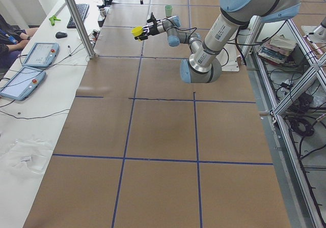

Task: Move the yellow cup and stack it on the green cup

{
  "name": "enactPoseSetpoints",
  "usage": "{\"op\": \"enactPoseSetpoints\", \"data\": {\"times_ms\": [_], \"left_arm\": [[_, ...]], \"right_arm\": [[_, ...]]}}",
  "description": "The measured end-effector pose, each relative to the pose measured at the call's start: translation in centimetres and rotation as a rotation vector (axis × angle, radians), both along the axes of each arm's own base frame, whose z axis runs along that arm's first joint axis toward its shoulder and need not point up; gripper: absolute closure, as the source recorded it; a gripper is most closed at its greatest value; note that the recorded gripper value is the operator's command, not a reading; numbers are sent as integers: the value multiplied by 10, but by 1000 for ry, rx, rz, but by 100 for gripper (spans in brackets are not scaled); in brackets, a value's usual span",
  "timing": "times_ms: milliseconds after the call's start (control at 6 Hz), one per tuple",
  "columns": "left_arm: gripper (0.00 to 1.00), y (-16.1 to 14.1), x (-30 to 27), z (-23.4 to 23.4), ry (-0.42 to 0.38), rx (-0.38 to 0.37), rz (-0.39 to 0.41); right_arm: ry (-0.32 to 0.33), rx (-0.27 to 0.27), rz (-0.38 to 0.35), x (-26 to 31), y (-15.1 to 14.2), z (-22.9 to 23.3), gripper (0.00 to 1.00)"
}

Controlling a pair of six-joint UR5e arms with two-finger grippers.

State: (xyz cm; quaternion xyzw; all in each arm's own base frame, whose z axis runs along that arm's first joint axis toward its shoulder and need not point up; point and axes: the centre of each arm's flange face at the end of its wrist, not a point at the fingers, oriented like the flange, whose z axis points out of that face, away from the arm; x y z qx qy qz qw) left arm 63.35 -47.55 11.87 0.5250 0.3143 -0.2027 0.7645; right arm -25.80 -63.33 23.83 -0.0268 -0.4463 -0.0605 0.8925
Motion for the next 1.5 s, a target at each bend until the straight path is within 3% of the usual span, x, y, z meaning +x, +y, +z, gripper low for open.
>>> {"op": "enactPoseSetpoints", "data": {"times_ms": [500, 667, 1000, 1333, 1500], "left_arm": [[71, 6, 4, 1, 0, -1, 11], [71, 6, 5, 1, 0, -1, 11], [71, 7, 5, 1, 2, -1, 12], [71, 8, 5, 0, 4, 0, 14], [71, 8, 5, 0, 6, 0, 14]], "right_arm": [[19, -170, -9, -99, -47, -100, 1], [29, -208, -32, -129, -53, -116, 1], [47, -228, -88, -176, -38, -122, 4], [59, -237, -105, -190, -30, -117, 19], [65, -243, -106, -191, -29, -115, 37]]}}
